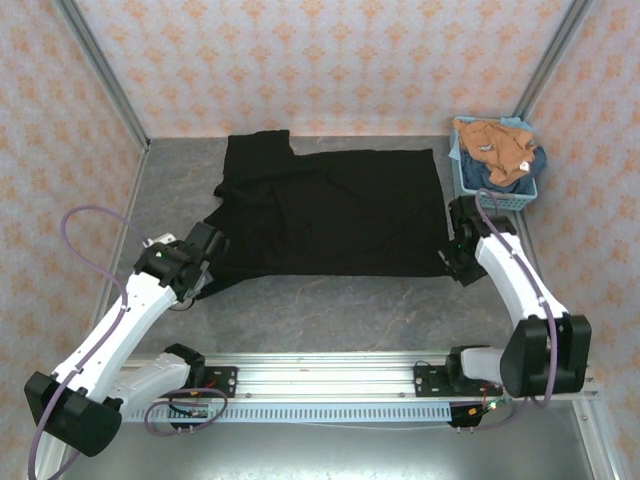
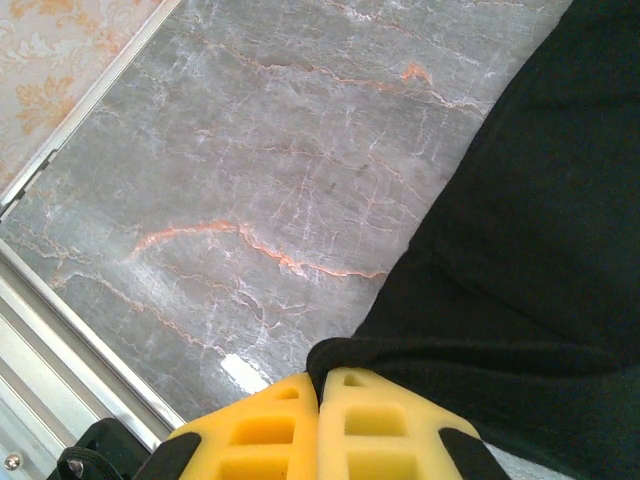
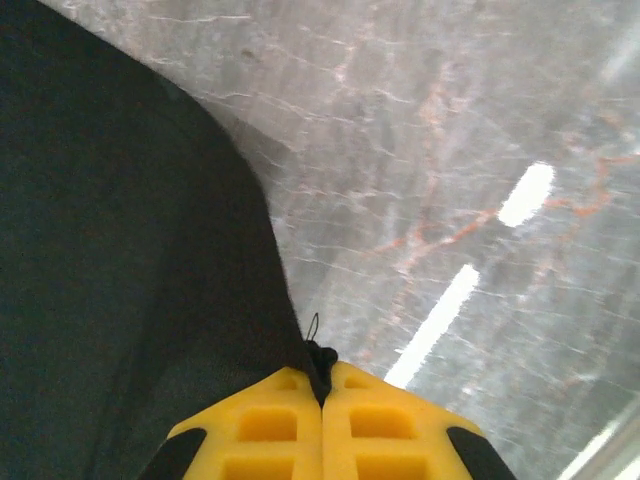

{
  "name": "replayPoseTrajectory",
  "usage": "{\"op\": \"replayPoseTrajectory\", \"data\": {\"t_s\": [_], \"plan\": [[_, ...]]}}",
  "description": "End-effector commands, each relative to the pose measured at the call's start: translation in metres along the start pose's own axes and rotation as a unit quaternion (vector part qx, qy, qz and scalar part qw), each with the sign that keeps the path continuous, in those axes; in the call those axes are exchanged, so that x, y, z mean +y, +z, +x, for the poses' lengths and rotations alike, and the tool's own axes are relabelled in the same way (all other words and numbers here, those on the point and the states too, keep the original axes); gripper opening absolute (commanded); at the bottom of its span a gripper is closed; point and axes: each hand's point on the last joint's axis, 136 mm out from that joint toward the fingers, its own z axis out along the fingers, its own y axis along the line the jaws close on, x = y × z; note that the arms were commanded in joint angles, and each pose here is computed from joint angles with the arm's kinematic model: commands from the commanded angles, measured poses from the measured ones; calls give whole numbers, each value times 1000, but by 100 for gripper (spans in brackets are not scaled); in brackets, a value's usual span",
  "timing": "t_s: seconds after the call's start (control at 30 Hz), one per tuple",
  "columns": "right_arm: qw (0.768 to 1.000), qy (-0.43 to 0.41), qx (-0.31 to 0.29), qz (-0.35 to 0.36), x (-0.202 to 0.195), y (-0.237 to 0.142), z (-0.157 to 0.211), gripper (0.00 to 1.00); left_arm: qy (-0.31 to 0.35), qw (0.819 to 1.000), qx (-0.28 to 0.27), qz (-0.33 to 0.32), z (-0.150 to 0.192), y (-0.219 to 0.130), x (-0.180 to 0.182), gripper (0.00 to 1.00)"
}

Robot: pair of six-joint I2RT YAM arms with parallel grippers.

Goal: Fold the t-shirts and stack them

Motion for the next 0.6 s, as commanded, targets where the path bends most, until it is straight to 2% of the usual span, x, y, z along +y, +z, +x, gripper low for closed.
{"op": "replayPoseTrajectory", "data": {"t_s": [0.0,0.2,0.4,0.57], "plan": [[996,-6,9,89,-52,5,13,0,-15,1000,1,-23,3,1,15,0],[995,12,24,95,-64,17,25,0,-33,999,36,2,20,-5,20,0],[998,-8,-16,66,-52,-4,6,0,-17,987,56,150,26,-44,-18,0],[998,-26,-23,53,-41,-11,0,0,23,981,79,176,45,-62,-19,0]]}}
